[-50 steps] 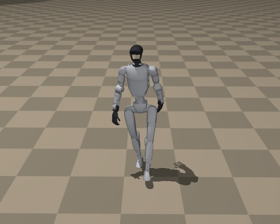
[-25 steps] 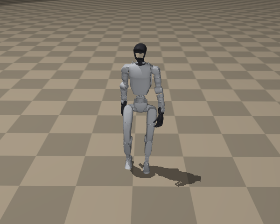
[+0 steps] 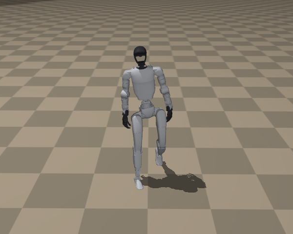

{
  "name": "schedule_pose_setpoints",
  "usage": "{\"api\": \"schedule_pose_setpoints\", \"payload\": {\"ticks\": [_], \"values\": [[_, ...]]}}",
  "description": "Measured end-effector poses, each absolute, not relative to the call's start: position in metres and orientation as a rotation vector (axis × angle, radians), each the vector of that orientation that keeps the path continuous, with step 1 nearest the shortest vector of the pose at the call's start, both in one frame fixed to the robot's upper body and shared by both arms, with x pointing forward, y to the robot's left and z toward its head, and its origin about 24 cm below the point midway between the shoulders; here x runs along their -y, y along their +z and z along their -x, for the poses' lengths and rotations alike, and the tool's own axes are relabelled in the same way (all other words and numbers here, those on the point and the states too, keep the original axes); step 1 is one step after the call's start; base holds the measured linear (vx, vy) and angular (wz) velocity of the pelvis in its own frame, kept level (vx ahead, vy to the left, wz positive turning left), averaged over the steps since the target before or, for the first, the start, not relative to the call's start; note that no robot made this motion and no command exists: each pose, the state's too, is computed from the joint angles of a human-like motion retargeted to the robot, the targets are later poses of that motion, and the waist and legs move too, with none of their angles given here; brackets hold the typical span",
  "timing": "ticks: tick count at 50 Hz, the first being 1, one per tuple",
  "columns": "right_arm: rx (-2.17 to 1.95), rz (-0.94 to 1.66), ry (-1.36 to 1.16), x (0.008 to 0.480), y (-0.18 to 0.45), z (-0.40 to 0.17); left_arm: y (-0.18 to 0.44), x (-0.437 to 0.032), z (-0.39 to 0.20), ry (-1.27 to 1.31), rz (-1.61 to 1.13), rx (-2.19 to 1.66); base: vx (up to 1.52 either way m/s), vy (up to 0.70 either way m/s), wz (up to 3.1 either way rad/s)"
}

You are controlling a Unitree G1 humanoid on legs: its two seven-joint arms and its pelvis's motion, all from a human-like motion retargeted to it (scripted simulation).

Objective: Walk run

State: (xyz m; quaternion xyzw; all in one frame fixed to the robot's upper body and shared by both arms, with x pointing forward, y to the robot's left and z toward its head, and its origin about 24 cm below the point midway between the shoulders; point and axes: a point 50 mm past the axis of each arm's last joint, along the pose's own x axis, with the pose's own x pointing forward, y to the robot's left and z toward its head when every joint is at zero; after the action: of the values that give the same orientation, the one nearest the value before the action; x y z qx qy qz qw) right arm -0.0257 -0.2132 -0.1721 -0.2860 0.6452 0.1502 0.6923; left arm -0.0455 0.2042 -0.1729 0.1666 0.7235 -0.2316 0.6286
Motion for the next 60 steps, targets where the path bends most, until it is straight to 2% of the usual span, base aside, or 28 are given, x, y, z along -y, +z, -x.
{"api": "schedule_pose_setpoints", "payload": {"ticks": [10,19,23,29,38,43,48,54,60], "values": [[-1.2,0.747,0.328,0.238,-0.165,-0.059,-0.16,-0.185,0.119,-0.55,-0.245,-1.814,0.44,-0.19,0.15],[-1.069,0.813,0.331,0.247,-0.154,-0.099,-0.16,-0.172,0.121,-0.539,-0.134,-1.826,0.5,-0.07,0.41],[-1.093,0.807,0.362,0.24,-0.158,-0.088,-0.163,-0.174,0.109,-0.542,-0.168,-1.78,0.56,-0.06,0.73],[-1.176,0.82,0.425,0.223,-0.169,-0.039,-0.169,-0.187,0.082,-0.471,-0.26,-1.717,0.7,-0.01,0.33],[-1.378,0.844,0.442,0.223,-0.17,0.027,-0.178,-0.195,-0.019,-0.384,-0.407,-1.382,0.6,0.13,1.02],[-1.446,0.719,0.344,0.216,-0.169,0.05,-0.169,-0.199,-0.083,-0.438,-0.568,-1.162,0.44,0.12,1.6],[-1.511,0.643,0.302,0.21,-0.167,0.068,-0.157,-0.198,-0.121,-0.491,-0.65,-1.009,0.52,0.09,1.85],[-1.533,0.657,0.341,0.213,-0.168,0.066,-0.154,-0.202,-0.128,-0.518,-0.689,-0.994,0.5,0.06,1.79],[-1.474,0.737,0.344,0.224,-0.169,0.047,-0.168,-0.213,-0.078,-0.492,-0.642,-1.216,0.52,0.01,1.43]]}}
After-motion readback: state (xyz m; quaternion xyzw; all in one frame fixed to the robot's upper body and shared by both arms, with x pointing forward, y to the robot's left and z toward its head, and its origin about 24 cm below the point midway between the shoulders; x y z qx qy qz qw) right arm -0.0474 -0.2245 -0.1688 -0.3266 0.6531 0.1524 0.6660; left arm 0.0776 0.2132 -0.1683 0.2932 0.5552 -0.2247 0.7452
